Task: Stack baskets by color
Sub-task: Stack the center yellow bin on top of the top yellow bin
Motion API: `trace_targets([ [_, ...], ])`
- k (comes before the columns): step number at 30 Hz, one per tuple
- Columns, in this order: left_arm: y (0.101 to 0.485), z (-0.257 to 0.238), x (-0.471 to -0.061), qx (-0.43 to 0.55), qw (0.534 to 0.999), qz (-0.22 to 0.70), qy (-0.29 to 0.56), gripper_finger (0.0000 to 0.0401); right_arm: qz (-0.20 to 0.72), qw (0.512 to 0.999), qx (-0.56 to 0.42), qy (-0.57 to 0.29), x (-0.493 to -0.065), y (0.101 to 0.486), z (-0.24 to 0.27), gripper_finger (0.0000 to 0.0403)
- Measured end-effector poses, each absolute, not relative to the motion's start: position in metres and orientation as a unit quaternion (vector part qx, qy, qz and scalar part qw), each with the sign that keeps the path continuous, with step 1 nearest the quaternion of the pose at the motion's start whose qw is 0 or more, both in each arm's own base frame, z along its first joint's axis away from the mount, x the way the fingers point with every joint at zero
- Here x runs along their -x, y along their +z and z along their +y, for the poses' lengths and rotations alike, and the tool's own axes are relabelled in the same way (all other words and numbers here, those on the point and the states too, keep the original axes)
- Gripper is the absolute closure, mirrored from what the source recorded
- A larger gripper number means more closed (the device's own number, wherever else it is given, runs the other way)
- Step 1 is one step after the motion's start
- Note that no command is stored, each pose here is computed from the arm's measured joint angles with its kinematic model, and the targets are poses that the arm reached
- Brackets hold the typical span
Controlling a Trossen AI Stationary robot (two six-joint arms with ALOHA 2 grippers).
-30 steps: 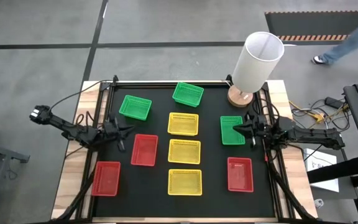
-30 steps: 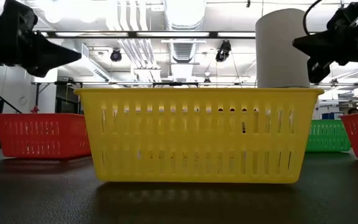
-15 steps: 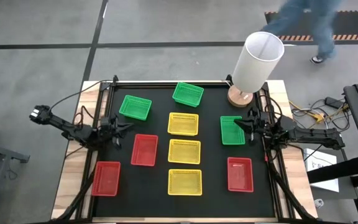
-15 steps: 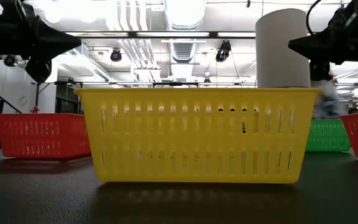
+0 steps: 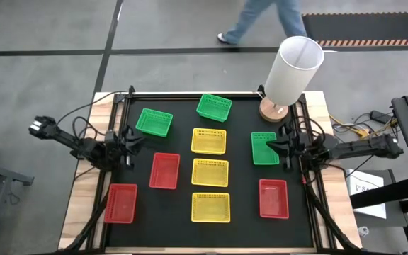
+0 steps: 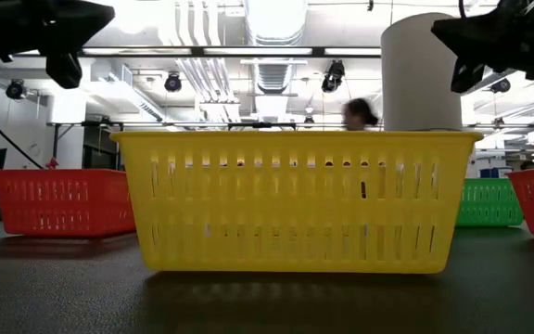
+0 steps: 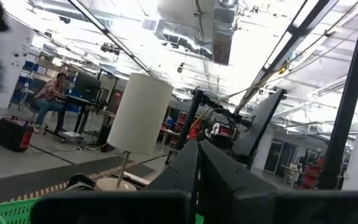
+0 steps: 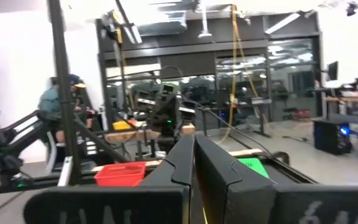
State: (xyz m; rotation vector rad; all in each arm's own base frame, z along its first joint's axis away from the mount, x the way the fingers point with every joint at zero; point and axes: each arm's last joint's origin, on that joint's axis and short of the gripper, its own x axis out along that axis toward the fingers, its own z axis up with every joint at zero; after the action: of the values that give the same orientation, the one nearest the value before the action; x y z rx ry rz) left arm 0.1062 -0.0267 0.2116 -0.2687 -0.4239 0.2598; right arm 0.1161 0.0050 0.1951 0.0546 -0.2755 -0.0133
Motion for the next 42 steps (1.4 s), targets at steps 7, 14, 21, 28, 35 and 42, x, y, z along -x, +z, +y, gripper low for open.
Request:
trace_targets([
  [7, 0.210, -0.029, -0.112, 0.131, 0.962, -0.202, 0.127, 0.0401, -0.062, 0.998, 0.000, -0.021, -0.139, 0.185, 0.021, 0.0394],
  [14, 0.210, -0.030, -0.113, 0.133, 0.961, -0.208, 0.127, 0.0401, -0.024, 0.999, 0.043, -0.004, -0.164, 0.202, 0.049, 0.0394],
  [21, 0.213, -0.029, -0.111, 0.139, 0.957, -0.221, 0.127, 0.0401, -0.005, 0.994, 0.107, -0.007, -0.200, 0.225, 0.084, 0.0394],
  [28, 0.215, -0.028, -0.110, 0.131, 0.956, -0.226, 0.130, 0.0401, 0.048, 0.988, 0.145, 0.009, -0.241, 0.250, 0.110, 0.0394],
  [35, 0.214, -0.028, -0.109, 0.110, 0.959, -0.223, 0.136, 0.0401, 0.184, 0.971, 0.155, 0.009, -0.268, 0.275, 0.121, 0.0394],
  [42, 0.213, -0.028, -0.110, 0.102, 0.960, -0.218, 0.139, 0.0401, 0.307, 0.941, 0.143, -0.009, -0.287, 0.286, 0.125, 0.0394],
])
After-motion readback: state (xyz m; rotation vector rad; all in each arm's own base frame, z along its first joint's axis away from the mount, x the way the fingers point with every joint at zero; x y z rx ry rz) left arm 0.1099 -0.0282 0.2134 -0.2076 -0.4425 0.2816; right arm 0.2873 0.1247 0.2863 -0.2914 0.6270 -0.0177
